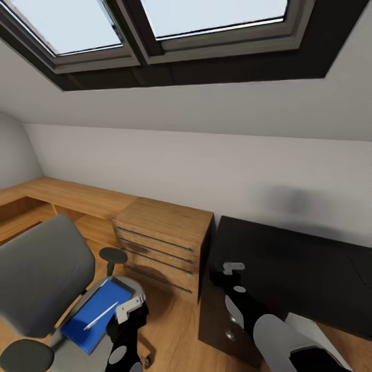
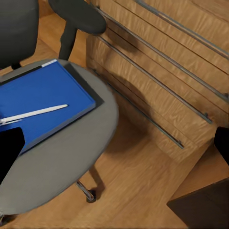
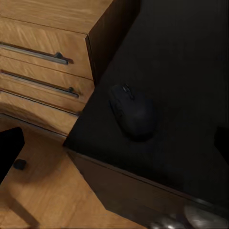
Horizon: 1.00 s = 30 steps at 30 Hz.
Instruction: In the bedroom, organize the workspace by keeping the computer under the desk, ensuring the monitor is on the desk, placing the keyboard on the desk next to the monitor, placing the mouse on the desk next to the keyboard, moving the folder from the swivel chair onto the desk next to the mouse, stacking the notebook on top of the folder with the pen on top of the notebook, and positioning the swivel chair next to the desk.
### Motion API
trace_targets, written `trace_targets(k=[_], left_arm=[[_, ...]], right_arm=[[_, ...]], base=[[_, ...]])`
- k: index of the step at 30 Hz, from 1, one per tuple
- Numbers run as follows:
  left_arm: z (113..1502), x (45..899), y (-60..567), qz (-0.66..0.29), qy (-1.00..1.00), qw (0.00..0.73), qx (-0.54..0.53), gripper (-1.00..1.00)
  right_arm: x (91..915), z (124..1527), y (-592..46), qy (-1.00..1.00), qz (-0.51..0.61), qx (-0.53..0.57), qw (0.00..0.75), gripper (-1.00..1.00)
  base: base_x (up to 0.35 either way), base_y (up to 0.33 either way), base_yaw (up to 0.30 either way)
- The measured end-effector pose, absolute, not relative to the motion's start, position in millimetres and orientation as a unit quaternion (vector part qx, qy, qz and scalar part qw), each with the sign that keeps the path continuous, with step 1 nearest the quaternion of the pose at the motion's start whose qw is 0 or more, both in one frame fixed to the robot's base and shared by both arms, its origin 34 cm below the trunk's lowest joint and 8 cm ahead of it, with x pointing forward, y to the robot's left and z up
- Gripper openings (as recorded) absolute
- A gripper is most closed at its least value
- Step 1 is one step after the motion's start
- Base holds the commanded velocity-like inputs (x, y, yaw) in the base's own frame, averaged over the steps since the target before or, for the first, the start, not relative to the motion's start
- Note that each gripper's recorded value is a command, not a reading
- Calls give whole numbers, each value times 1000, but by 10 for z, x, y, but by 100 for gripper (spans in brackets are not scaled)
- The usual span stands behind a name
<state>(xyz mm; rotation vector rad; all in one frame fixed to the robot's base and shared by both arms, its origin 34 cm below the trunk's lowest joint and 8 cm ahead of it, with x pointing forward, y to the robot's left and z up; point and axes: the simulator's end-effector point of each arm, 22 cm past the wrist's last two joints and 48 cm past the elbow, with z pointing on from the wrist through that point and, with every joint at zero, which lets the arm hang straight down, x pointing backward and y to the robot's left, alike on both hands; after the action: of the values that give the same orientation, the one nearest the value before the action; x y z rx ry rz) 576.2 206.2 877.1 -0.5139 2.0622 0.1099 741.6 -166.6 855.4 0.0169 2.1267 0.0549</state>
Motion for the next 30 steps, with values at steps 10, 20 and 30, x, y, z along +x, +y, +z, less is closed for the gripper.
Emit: trace_targets(k=[10, 20, 30], left_arm=[[8845, 5730, 2069, 46, 848, 484, -211, 100], [8833, 5725, 2073, 45, 848, 483, -214, 100], [8794, 5705, 2084, 45, 850, 477, -219, 100]], right_arm=[[7398, 8651, -1671, 871, 22, 9, 490, 100], [7399, 8654, -1669, 871, 23, 9, 490, 100], [7403, 8659, -1666, 871, 24, 9, 491, 100]], base=[[-342, 0, 0], [-347, 0, 0], [-350, 0, 0]])
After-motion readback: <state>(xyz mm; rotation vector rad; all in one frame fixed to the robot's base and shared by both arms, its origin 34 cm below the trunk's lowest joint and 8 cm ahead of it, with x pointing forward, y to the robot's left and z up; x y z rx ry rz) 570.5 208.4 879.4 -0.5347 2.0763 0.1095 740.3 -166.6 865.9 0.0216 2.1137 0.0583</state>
